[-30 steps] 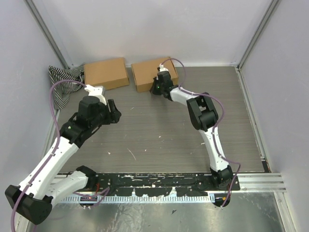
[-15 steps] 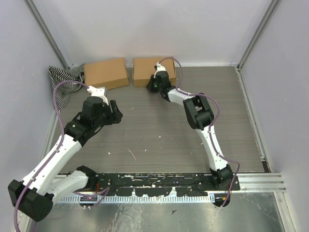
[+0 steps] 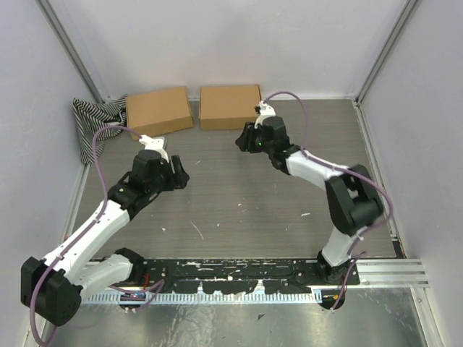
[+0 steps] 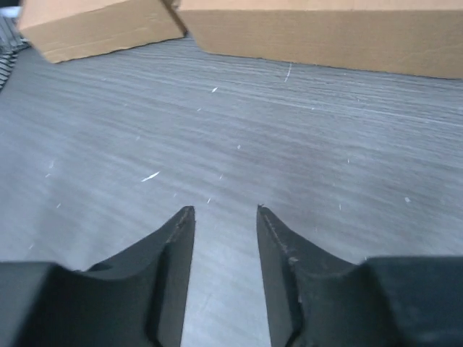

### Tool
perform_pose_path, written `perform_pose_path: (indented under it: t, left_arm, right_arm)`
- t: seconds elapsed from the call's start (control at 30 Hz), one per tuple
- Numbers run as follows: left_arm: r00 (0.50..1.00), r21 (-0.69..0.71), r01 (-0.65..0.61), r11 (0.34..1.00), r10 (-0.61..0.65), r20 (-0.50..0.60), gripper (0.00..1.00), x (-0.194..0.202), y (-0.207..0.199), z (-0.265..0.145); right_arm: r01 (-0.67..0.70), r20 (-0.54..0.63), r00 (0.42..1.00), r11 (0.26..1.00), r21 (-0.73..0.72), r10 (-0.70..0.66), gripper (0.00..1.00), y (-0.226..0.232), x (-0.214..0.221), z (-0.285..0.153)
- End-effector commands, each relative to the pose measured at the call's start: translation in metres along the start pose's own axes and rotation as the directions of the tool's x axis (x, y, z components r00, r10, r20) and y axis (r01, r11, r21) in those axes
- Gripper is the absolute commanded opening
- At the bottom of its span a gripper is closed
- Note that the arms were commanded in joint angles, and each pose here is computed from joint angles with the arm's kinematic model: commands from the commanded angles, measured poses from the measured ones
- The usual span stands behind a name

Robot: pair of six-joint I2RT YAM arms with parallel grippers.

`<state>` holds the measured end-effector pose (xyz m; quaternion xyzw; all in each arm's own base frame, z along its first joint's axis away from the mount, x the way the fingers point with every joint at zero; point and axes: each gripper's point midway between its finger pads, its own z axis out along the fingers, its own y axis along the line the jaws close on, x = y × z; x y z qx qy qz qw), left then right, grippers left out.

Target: Fold the paper box

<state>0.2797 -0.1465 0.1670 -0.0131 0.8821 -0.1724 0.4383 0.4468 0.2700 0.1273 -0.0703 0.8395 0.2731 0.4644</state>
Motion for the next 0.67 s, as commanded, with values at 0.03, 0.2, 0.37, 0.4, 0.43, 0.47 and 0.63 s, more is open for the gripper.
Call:
perform_pose_path:
  t: [0.03,0.2,0.37,0.4,0.43,0.47,0.63]
  left_arm:
    - [1.000,0.059,0.004,0.998,-0.005,0.014,0.80,0.006,-0.008,0.011]
    - [1.000,0.057,0.025,0.998,-0.026,0.015,0.98,0.009,-0.006,0.012]
    - [0.999,0.019,0.029,0.999,-0.029,0.042,0.98,-0.001,-0.001,0.008]
    - [0.999,0.021,0.030,0.999,-0.030,0.045,0.98,-0.002,-0.002,0.007]
    - [0.998,0.021,0.033,0.999,-0.034,0.044,0.98,-0.002,-0.002,0.007]
    - [0.999,0.020,0.037,0.999,-0.037,0.039,0.98,-0.001,-0.002,0.007]
    - [1.000,-0.024,0.028,0.999,-0.027,0.007,0.98,-0.004,0.003,-0.006]
  right_arm:
    - [0.035,0.035,0.999,0.999,0.034,-0.036,0.53,-0.001,0.000,-0.067]
    - [0.038,0.070,0.996,0.981,0.189,-0.052,0.98,-0.025,0.005,-0.127]
    - [0.027,0.104,0.993,0.962,0.272,-0.057,1.00,-0.037,0.003,-0.161]
    - [0.026,0.101,0.993,0.958,0.286,-0.057,1.00,-0.039,0.003,-0.164]
    - [0.030,0.095,0.994,0.956,0.293,-0.060,1.00,-0.040,0.004,-0.166]
    - [0.033,0.090,0.994,0.952,0.305,-0.063,1.00,-0.043,0.007,-0.167]
    - [0.004,0.111,0.993,0.932,0.363,-0.048,1.00,-0.054,0.009,-0.177]
